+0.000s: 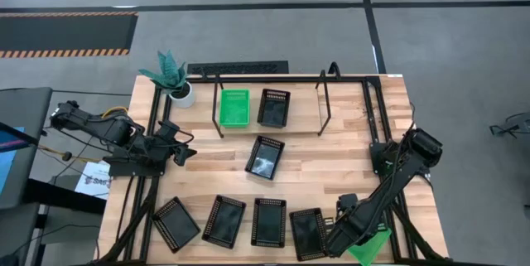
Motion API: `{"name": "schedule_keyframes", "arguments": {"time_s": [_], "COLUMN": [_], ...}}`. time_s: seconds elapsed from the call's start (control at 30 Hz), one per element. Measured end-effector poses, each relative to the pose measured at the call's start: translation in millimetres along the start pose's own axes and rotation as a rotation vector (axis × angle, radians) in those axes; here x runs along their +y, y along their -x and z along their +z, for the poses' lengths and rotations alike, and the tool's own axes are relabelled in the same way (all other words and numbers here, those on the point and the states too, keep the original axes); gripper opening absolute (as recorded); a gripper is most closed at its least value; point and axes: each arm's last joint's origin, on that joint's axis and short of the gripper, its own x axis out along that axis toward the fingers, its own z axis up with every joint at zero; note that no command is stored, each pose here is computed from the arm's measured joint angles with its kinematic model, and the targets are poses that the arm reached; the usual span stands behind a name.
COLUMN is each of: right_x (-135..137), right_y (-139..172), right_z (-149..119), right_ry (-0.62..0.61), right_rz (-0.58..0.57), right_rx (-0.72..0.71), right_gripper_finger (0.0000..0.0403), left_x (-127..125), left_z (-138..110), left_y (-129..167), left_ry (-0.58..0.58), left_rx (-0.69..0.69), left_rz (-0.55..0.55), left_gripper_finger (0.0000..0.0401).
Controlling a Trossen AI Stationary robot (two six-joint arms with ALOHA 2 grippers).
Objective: Stack baskets on shelf by color
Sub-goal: Stack the green bin on top of the green stacked bins on the shelf
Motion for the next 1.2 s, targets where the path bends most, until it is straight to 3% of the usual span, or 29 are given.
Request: {"name": "schedule_keyframes", "arguments": {"time_s": [0.8,0.97,1.2], "right_x": [11.8,13.7,20.0], "right_y": [-43.6,-44.1,-42.1], "right_z": [22.7,28.2,36.7], "right_ry": [-0.043,-0.050,-0.026], "right_rz": [-0.019,-0.009,0.025], "right_rx": [0.070,0.036,0.000], "right_gripper_finger": [0.0188,0.0146,0.0040], "left_x": [0.0,0.2,0.2], "left_z": [-0.2,0.0,0.0], "left_y": [0.0,0.0,0.0], "left_ry": [-0.011,-0.012,-0.012], "left_rx": [0.006,-0.001,-0.001], "left_rz": [-0.001,0.002,0.002], "left_gripper_finger": [0.0261,0.0261,0.0261]}}
